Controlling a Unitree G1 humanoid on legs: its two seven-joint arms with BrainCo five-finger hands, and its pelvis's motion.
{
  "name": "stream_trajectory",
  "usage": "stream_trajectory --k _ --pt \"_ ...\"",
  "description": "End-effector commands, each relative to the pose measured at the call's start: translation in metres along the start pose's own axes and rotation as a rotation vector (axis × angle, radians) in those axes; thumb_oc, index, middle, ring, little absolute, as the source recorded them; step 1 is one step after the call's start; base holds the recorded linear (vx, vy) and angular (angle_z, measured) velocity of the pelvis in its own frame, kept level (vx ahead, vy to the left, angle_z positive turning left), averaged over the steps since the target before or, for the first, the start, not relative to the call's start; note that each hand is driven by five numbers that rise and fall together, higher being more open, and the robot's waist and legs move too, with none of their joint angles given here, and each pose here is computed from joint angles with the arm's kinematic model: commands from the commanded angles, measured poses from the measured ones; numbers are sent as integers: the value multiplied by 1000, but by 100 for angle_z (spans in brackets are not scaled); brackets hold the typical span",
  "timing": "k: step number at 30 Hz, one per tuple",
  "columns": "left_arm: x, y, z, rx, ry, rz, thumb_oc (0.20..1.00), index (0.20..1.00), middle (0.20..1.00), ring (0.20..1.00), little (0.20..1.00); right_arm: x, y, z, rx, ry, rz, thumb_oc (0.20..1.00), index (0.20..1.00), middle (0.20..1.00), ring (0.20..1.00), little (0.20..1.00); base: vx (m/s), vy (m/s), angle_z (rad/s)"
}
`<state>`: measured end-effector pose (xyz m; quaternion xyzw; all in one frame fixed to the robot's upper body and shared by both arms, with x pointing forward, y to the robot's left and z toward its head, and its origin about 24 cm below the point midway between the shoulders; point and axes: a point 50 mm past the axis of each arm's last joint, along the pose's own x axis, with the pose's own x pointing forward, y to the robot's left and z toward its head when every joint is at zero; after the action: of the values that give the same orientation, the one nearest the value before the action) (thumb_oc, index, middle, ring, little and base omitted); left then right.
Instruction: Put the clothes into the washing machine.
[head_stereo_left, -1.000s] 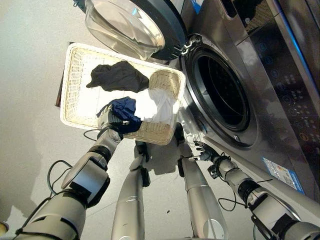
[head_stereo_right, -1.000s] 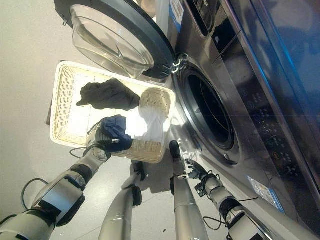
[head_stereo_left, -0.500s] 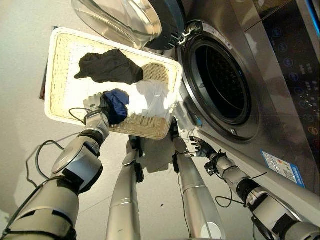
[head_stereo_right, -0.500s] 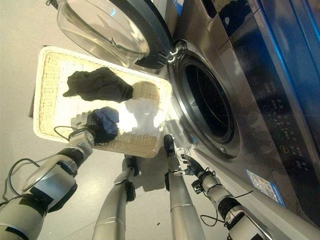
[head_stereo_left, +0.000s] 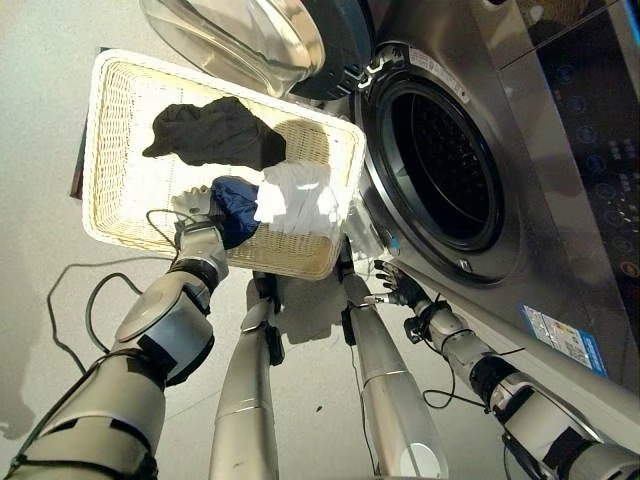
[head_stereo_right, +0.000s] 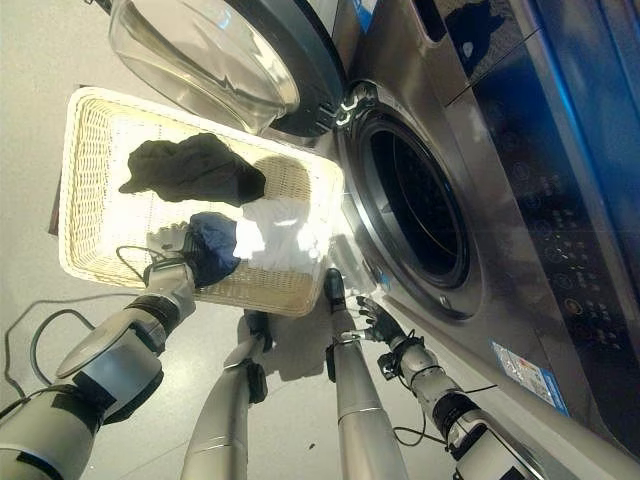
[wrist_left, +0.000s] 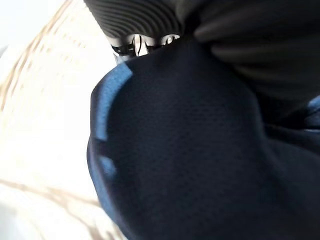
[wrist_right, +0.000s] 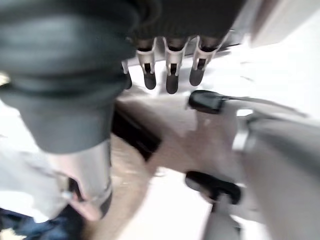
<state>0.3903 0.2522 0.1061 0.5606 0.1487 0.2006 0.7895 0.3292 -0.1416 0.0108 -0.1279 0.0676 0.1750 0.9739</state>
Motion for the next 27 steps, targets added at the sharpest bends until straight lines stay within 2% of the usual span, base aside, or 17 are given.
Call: stream_trajectory --k 1,4,5,9,10,12,13,15,16,17,21,22,23,24,25,27 --pt "-8 -18 -14 -364 48 17 200 200 200 200 200 -5 -7 29 56 -169 -64 1000 1000 1000 1000 1000 -25 -33 4" --pt "-8 -15 -17 -419 65 50 200 200 200 200 200 -5 -8 35 58 -194 -79 1000 1000 1000 1000 1000 -23 -21 7" --pt "-9 -10 -32 -547 105 130 200 200 200 200 200 -12 -16 52 51 -283 -207 1000 1000 1000 1000 1000 -45 -36 15" --pt "-17 -12 -41 -646 121 204 200 200 200 200 200 -22 -29 62 39 -357 -387 1000 1000 1000 1000 1000 -40 -40 16" --pt "-25 -17 -45 -684 108 251 200 200 200 200 200 -30 -39 67 47 -402 -476 1000 1000 1000 1000 1000 -33 -35 21" --pt "-29 -19 -45 -688 103 264 222 222 222 222 222 -33 -41 68 50 -408 -495 1000 1000 1000 1000 1000 -30 -34 18" --pt "-44 -25 -47 -696 54 329 426 426 426 426 426 -42 -45 74 62 -471 -549 1000 1000 1000 1000 1000 -29 -38 22" --pt "-51 -27 -45 -704 23 350 432 432 432 432 432 -47 -45 77 69 -495 -553 1000 1000 1000 1000 1000 -30 -53 26" --pt "-58 -28 -41 -721 -18 365 360 360 360 360 360 -50 -43 82 69 -531 -542 1000 1000 1000 1000 1000 -27 -60 21" --pt "-62 -28 -40 -730 -44 370 329 329 329 329 329 -51 -41 86 66 -550 -532 1000 1000 1000 1000 1000 -31 -46 20" --pt "-67 -25 -33 -762 -100 369 304 304 304 304 304 -50 -36 93 61 -579 -485 1000 1000 1000 1000 1000 -13 -27 17" --pt "-68 -23 -32 -772 -114 370 310 310 310 310 310 -50 -35 95 58 -588 -471 1000 1000 1000 1000 1000 -30 -58 18" --pt "-74 -20 -21 -764 -210 327 423 423 423 423 423 -49 -23 104 36 -616 -376 1000 1000 1000 1000 1000 -42 -81 22" --pt "-77 -19 -14 -824 -259 266 489 489 489 489 489 -47 -18 109 11 -619 -327 1000 1000 1000 1000 1000 -34 -81 14" --pt "-77 -19 -11 -848 -281 240 501 501 501 501 501 -47 -17 110 3 -619 -308 1000 1000 1000 1000 1000 -24 -52 11" --pt "-88 -16 14 -1014 -463 -9 464 464 464 464 464 -42 -8 115 -29 -606 -203 1000 1000 1000 1000 1000 -13 -44 8"
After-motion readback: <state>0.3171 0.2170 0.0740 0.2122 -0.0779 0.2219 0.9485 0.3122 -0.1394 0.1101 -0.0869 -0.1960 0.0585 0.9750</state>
